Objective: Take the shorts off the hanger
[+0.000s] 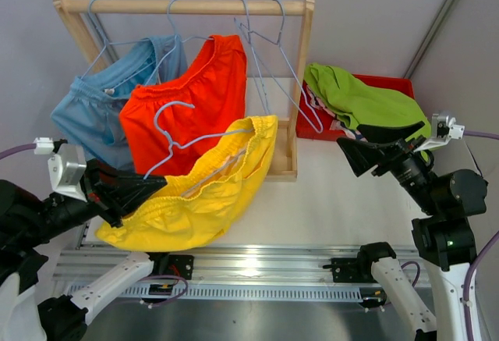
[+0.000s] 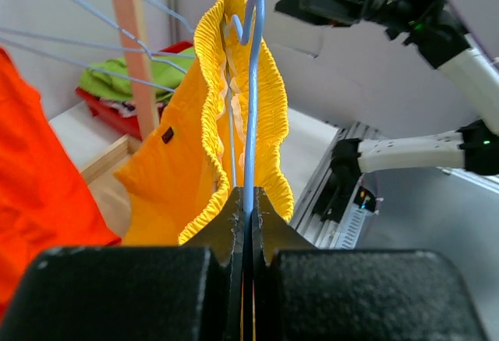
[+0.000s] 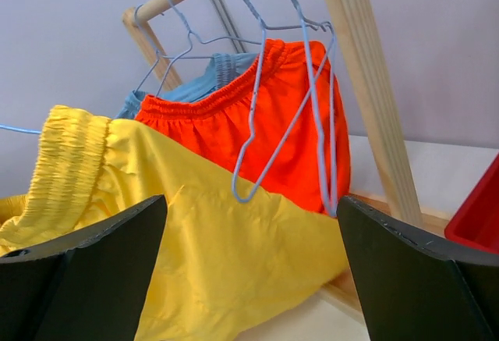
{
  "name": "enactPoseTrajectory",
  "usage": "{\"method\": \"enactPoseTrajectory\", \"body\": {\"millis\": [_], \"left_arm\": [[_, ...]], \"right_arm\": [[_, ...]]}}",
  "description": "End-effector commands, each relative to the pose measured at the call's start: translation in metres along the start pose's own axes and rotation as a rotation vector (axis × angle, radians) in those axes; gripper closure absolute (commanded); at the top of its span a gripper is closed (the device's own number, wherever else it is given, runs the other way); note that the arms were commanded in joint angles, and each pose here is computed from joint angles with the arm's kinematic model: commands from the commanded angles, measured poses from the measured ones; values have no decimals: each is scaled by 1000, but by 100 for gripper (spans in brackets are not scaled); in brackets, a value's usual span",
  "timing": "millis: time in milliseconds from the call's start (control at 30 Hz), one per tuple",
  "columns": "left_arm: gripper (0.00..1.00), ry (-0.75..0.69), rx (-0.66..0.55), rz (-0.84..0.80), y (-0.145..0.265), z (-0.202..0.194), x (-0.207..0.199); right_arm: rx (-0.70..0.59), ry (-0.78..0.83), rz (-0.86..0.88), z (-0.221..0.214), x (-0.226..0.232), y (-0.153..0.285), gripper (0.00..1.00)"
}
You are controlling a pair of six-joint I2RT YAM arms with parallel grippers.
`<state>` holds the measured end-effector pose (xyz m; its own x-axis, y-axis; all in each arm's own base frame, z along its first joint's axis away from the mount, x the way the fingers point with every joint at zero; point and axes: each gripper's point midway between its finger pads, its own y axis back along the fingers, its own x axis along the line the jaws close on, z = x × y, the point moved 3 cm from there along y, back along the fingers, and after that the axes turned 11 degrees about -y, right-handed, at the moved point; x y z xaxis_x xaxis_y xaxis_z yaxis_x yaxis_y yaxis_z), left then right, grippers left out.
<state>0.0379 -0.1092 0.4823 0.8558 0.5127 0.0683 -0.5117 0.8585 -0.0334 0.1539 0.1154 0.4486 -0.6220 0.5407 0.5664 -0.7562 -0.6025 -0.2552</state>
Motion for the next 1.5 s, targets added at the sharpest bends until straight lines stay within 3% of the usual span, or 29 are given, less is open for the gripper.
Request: {"method": "enactPoseTrajectory", "body": {"millis": [0, 433, 567, 1000, 1233, 1467], "left_arm": [[100, -54, -189, -101, 12, 48, -21], [100, -38, -231, -124, 2, 69, -19], [100, -23, -231, -116, -8, 69, -13], [100, -7, -173, -52, -25, 57, 5], [100, -16, -150, -12, -24, 53, 11], [100, -11, -145, -12, -25, 51, 11]], "right_arm": [[28, -18, 70, 5, 18, -1, 0], [128, -44, 188, -12, 28, -27, 1], [238, 5, 221, -42, 40, -42, 1], [239, 28, 236, -66, 48, -49, 1], [170, 71, 195, -46, 45, -27, 1], [181, 64, 222, -46, 50, -27, 1]]}}
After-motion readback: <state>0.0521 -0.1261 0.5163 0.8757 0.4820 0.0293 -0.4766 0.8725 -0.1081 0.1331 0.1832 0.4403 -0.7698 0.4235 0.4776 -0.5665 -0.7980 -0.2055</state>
